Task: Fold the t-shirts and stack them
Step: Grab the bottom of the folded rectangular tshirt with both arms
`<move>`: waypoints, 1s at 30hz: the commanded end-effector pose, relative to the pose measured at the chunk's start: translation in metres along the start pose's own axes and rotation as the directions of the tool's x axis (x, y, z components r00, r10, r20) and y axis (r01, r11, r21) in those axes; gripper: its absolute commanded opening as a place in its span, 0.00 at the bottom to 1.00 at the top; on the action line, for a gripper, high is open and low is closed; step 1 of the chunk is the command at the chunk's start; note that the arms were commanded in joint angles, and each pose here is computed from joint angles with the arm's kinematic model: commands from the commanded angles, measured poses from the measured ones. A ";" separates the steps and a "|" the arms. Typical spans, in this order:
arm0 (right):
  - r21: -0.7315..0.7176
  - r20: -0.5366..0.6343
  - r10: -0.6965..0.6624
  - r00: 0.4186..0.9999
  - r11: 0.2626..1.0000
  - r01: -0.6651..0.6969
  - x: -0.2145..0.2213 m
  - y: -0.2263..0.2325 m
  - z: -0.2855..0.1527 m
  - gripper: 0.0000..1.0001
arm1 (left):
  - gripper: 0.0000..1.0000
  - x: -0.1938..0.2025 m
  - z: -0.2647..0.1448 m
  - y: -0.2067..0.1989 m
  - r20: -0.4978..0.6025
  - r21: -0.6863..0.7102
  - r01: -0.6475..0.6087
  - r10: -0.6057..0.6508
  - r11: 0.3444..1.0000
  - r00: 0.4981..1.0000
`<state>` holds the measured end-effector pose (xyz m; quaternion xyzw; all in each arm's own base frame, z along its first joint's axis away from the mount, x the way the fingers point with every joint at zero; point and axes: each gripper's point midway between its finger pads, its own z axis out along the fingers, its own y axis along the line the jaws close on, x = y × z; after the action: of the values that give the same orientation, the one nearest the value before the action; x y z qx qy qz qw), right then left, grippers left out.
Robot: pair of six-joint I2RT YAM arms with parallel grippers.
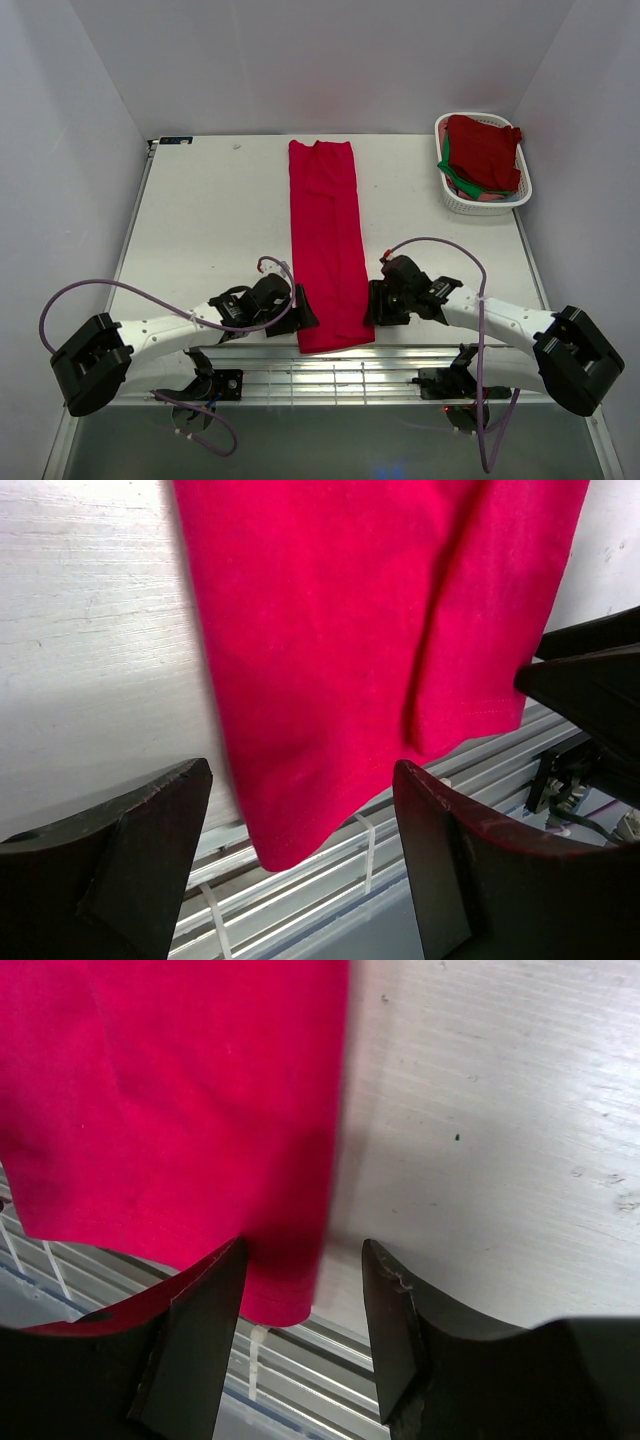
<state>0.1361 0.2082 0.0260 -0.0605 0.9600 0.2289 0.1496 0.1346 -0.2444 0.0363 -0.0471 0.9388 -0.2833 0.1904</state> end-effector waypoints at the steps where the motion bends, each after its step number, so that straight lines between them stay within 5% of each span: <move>1: 0.005 -0.013 0.009 1.000 1.000 -0.009 0.003 0.004 0.001 0.56 | 0.84 0.016 0.004 0.018 -0.054 -0.069 0.020 -0.023 0.997 0.998; 11: 0.040 -0.058 0.011 0.998 0.999 -0.008 0.024 0.006 0.004 0.55 | 0.82 0.052 0.002 0.040 -0.190 -0.195 0.027 -0.065 0.980 0.980; 23: 0.059 -0.073 0.007 0.997 0.998 -0.003 0.031 0.005 0.006 0.53 | 0.79 0.062 -0.007 0.054 -0.199 -0.281 0.041 -0.100 0.959 0.975; 26: 0.072 -0.085 -0.001 0.996 0.997 0.007 0.033 0.003 0.009 0.48 | 0.63 0.060 -0.002 0.064 -0.179 -0.321 0.034 -0.096 0.946 0.979; 27: 0.072 -0.084 -0.005 0.996 0.997 0.011 0.032 0.004 0.010 0.45 | 0.51 0.060 -0.001 0.066 -0.180 -0.330 0.024 -0.088 0.944 0.980; 29: 0.078 -0.089 -0.019 0.996 0.997 0.026 0.033 0.002 0.012 0.23 | 0.38 0.058 0.004 0.070 -0.174 -0.349 0.004 -0.069 0.937 0.982; 30: 0.082 -0.095 -0.024 0.995 0.996 0.032 0.034 0.002 0.013 0.15 | 0.24 0.058 0.005 0.071 -0.180 -0.350 -0.016 -0.051 0.936 0.982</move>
<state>0.1123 0.2265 0.0181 -0.0686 0.9653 0.2218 0.1199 0.0925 -0.2441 0.0084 -0.0692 0.9684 -0.2224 0.0893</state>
